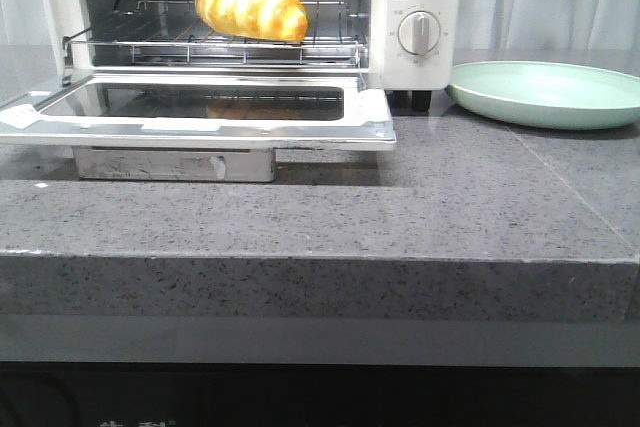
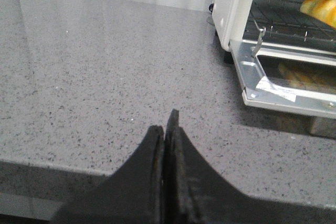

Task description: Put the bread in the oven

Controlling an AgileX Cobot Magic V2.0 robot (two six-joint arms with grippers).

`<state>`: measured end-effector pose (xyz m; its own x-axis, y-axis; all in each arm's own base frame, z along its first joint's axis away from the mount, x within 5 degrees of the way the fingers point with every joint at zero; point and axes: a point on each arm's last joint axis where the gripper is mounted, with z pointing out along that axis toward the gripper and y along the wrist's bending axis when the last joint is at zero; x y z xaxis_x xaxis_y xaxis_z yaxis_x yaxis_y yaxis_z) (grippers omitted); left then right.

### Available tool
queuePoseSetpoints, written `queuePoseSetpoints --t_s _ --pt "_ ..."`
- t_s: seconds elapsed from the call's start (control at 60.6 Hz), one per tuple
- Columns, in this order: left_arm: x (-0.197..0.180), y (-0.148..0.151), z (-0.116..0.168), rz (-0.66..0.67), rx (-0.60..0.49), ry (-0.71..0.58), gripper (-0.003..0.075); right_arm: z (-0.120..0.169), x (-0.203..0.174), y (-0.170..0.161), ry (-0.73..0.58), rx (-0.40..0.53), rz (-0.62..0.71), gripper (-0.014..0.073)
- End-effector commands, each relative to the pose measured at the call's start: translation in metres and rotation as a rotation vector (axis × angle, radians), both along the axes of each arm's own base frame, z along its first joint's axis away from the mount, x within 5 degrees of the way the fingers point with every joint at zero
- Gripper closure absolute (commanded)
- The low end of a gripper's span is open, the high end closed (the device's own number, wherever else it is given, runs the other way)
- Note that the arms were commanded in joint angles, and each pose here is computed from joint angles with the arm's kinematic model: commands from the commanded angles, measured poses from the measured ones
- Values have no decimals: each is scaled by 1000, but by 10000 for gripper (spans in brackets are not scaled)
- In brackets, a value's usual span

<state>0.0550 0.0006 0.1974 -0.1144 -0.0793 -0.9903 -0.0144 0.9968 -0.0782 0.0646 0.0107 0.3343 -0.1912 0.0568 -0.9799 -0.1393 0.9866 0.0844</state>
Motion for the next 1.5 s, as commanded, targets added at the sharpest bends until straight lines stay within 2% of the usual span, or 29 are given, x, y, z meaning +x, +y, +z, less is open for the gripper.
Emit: queuePoseSetpoints --t_s 0.0,0.957,1.105,1.221,1.336,1.485 --pt "0 -1 9 -5 -18 -149 741 15 0 0 -103 11 -6 661" --pt "0 -1 7 -5 -18 -140 741 15 0 0 -103 9 -6 661" --pt "0 -1 7 -5 -18 -140 741 13 3 -1 -145 2 -13 661" --pt "0 -1 7 -5 -18 -140 741 -6 10 -1 -250 -47 -22 661" --pt "0 -1 7 -5 -18 -140 741 -40 11 -1 -340 -105 -27 661" --pt "0 -1 7 -5 -18 -140 741 -91 7 -2 -299 -113 -26 661"
